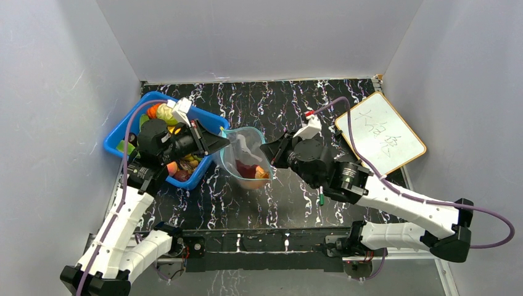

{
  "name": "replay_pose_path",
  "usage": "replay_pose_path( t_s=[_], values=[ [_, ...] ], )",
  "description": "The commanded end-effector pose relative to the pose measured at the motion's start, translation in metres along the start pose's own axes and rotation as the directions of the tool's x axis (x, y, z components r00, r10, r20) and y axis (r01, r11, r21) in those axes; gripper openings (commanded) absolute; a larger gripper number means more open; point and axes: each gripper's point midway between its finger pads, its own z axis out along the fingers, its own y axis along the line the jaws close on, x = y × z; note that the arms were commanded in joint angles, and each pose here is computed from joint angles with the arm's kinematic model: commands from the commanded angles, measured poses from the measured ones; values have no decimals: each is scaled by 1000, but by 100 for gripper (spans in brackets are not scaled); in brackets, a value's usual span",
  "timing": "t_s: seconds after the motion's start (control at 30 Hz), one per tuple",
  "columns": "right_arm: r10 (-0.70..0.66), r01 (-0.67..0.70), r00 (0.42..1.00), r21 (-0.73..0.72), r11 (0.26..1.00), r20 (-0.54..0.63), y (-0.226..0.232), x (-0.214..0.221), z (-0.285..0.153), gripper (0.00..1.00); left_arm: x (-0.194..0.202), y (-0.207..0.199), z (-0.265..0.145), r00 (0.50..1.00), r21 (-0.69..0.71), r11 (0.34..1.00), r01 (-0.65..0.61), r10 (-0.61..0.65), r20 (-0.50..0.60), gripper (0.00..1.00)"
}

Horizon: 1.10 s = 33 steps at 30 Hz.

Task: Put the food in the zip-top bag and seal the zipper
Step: Adjust the zipper food storage bag at the center of the board.

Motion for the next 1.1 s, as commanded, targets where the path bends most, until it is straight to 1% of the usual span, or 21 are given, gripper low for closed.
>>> replay_pose_path(
  t_s=[0.0,0.1,0.17,0.23,0.3,0.4,0.47,0.53,0.6,0.67,0.73,0.8,0.9,0.97,1.07],
  values=[
    [-129,130,991,-285,950,22,57,-20,-24,0,-2,-8,4,1000,59,998,-4,3,5,0],
    [-204,197,978,-100,975,-55,11,8,-5,0,-3,-14,9,999,119,992,33,-33,3,0],
    [-277,276,958,-28,961,-66,-11,17,4,0,-5,-17,12,999,144,989,42,-44,12,0],
    [-314,316,947,25,949,-65,-22,13,3,0,-9,-18,14,999,150,988,35,-39,23,0],
    [-323,324,944,9,946,-61,-13,1,-5,0,-11,-18,16,999,149,989,28,-31,18,0],
    [-294,289,955,-107,951,-33,18,-16,-22,0,-11,-15,21,999,142,989,39,-40,5,0],
    [-267,263,964,-170,950,-4,24,-15,-24,0,-9,-9,26,999,134,990,46,-46,-3,0],
    [-270,262,962,-148,954,-33,7,4,-17,0,-4,3,31,998,108,992,61,-61,-5,0],
    [-293,287,951,-73,955,-102,-13,21,-9,0,2,9,36,997,105,991,79,-76,-29,0],
    [-289,288,949,-31,957,-124,-19,24,-6,0,6,9,40,994,125,987,101,-95,-54,0],
    [-260,257,962,-43,965,-84,-16,18,-8,0,8,7,41,993,147,983,105,-98,-58,0],
    [-208,203,977,-91,975,-51,-7,10,-15,0,6,7,42,995,148,985,94,-88,-46,0],
    [-148,143,988,-128,981,-36,-3,7,-22,0,7,11,46,995,142,985,99,-94,-42,0],
    [-170,163,985,-149,975,-35,-8,14,-22,0,8,12,49,994,152,983,107,-100,-53,0],
    [-154,148,988,-140,979,-34,-21,25,-18,0,11,18,55,990,142,982,128,-119,-70,2]
  ],
)
